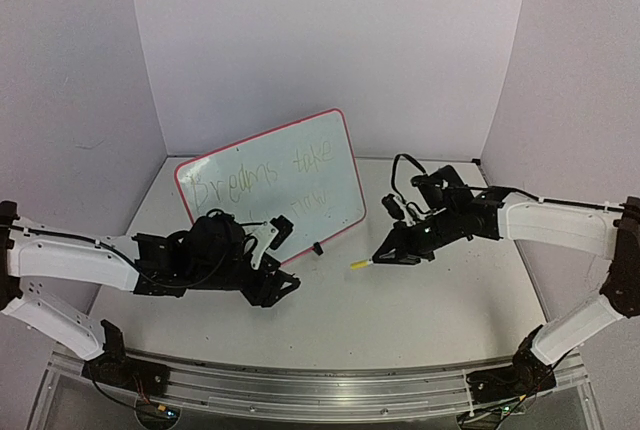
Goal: Write a sentence on the whiteboard
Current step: Put down the whiteboard marker at the center of the board, then reset both arms
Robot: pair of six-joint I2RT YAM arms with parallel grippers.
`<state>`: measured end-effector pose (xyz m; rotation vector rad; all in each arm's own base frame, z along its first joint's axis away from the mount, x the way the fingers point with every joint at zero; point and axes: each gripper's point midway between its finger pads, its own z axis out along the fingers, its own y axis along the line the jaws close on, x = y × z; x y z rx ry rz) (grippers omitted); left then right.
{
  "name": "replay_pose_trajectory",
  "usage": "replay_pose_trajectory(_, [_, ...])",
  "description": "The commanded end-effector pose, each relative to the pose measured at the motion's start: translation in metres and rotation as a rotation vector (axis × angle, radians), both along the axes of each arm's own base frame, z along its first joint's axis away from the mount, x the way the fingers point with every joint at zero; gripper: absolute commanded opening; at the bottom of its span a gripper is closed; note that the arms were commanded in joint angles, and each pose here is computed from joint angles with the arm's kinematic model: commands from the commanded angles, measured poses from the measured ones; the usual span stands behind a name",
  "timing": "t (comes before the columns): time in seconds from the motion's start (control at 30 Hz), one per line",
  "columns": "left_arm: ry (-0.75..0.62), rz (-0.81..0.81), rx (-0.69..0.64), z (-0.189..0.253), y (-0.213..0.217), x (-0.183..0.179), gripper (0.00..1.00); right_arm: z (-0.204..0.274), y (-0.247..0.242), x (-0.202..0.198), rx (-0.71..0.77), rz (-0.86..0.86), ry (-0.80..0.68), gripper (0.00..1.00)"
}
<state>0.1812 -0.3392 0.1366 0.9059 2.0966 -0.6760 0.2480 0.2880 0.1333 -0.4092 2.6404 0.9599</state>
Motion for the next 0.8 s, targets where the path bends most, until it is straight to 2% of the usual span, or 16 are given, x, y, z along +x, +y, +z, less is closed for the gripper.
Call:
replay_pose_trajectory(0.0, [0.056, 0.135, 0.031, -0.016, 0.019, 0.01, 0.69, -0.005, -0.022, 0.032, -0.126, -0.162, -0.106, 0.0])
replay_pose_trajectory(0.07, [0.068, 0.165, 0.033, -0.02, 0.021, 0.013, 0.7, -0.005, -0.021, 0.039, -0.118, -0.186, -0.13, 0.0])
replay_pose_trajectory(0.17, [0.068, 0.265, 0.054, -0.022, 0.028, 0.024, 0.72, -0.006, -0.02, 0.05, -0.125, -0.212, -0.156, 0.1])
replay_pose_trajectory(0.3, [0.064, 0.271, 0.041, -0.017, 0.023, 0.028, 0.75, -0.007, -0.022, 0.059, -0.153, -0.23, -0.181, 0.37])
replay_pose_trajectory(0.47, [0.049, 0.255, 0.019, -0.002, 0.017, 0.031, 0.78, -0.001, -0.03, 0.067, -0.183, -0.263, -0.225, 0.62])
replay_pose_trajectory(0.67, [0.04, 0.108, -0.096, 0.07, -0.019, 0.042, 0.84, 0.02, -0.051, 0.084, -0.197, -0.315, -0.283, 0.92])
replay_pose_trajectory(0.77, [0.008, 0.097, -0.088, 0.113, -0.027, 0.068, 0.85, 0.04, -0.067, 0.099, -0.167, -0.347, -0.316, 0.96])
